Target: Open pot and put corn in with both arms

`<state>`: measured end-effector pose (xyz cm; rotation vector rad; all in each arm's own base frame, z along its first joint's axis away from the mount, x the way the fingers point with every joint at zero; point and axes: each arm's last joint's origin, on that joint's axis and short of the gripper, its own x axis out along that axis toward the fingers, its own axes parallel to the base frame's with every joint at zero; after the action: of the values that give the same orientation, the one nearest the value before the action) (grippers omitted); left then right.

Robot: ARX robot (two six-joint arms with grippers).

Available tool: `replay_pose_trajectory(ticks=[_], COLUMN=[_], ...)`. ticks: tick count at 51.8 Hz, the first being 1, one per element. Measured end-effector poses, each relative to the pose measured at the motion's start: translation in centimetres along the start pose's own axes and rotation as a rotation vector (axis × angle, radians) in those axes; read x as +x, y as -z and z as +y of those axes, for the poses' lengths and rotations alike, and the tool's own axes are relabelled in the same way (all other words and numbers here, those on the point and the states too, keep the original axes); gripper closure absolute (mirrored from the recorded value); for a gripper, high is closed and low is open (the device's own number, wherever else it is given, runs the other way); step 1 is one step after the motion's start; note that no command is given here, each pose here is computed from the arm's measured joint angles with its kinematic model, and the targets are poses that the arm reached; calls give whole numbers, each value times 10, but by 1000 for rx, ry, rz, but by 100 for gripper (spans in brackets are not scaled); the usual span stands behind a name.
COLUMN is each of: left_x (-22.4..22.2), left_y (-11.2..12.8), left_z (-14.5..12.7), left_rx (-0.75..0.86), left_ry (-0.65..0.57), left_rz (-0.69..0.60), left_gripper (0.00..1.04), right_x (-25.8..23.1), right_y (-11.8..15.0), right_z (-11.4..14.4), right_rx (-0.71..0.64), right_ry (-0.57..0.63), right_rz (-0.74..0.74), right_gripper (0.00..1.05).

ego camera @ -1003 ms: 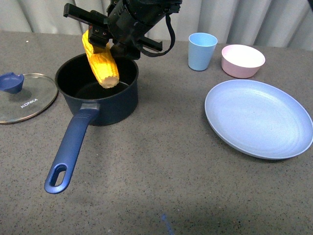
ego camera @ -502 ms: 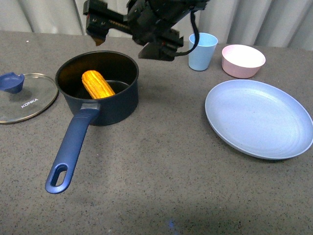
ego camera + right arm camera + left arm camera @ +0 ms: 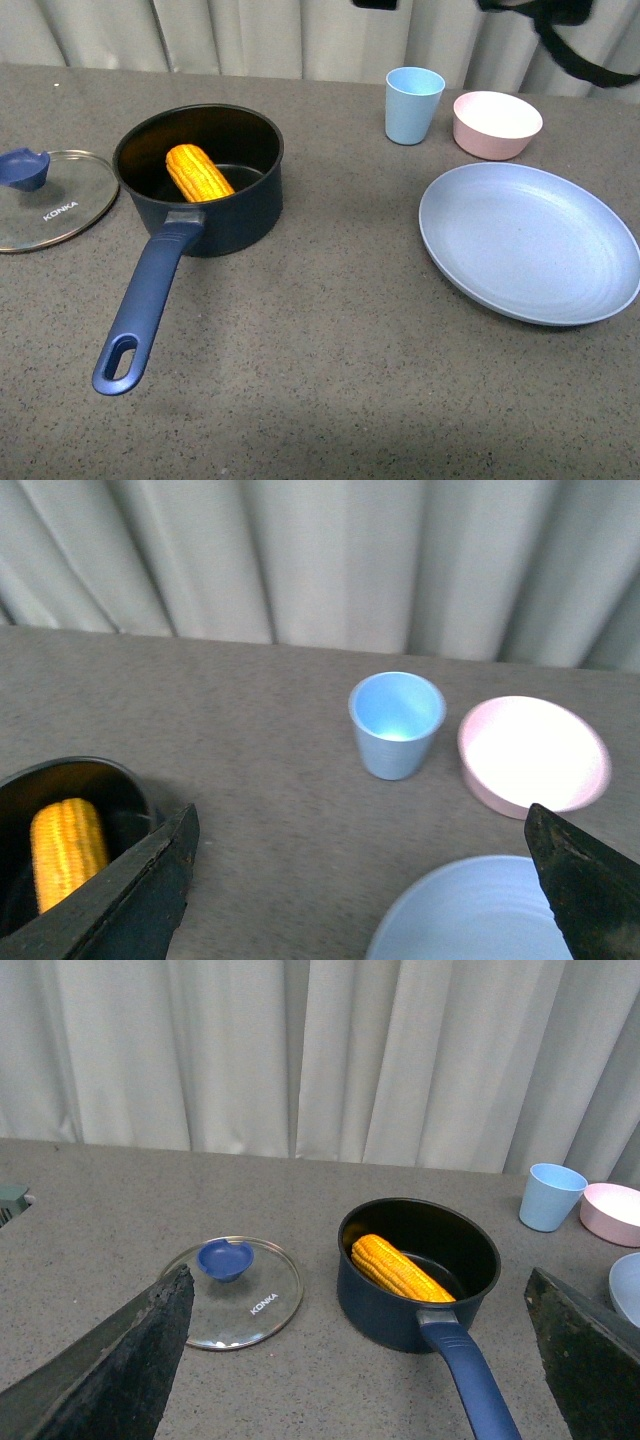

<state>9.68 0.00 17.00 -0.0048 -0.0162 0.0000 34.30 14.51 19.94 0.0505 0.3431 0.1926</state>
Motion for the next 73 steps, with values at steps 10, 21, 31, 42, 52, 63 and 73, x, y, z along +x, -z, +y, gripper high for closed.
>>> replay_pose_trajectory(ticks=[10, 21, 31, 42, 52, 63, 73], left_x=[0, 0, 0, 0, 0, 0, 0], left_y=[0, 0, 0, 0, 0, 0, 0], left_z=[0, 0, 0, 0, 0, 0, 0], left_rx=[0, 0, 0, 0, 0, 0, 0], left_ry=[0, 0, 0, -1, 0, 0, 0], left_rz=[0, 0, 0, 0, 0, 0, 0], left_gripper=[7, 7, 7, 7, 7, 7, 7], right_x=[-80, -140, -177, -187, -200, -208, -214], right_y=[25, 54, 70, 78, 85, 97, 101], right_z=[-41, -64, -81, -87, -94, -104, -107], right_rx=[-1, 47, 145, 12, -38, -51, -48], right_ry=[206, 319, 415, 180, 186, 170, 190], right_rz=[-101, -78, -153, -318, -336, -346, -340], right_gripper=[9, 9, 9, 36, 72, 104, 104])
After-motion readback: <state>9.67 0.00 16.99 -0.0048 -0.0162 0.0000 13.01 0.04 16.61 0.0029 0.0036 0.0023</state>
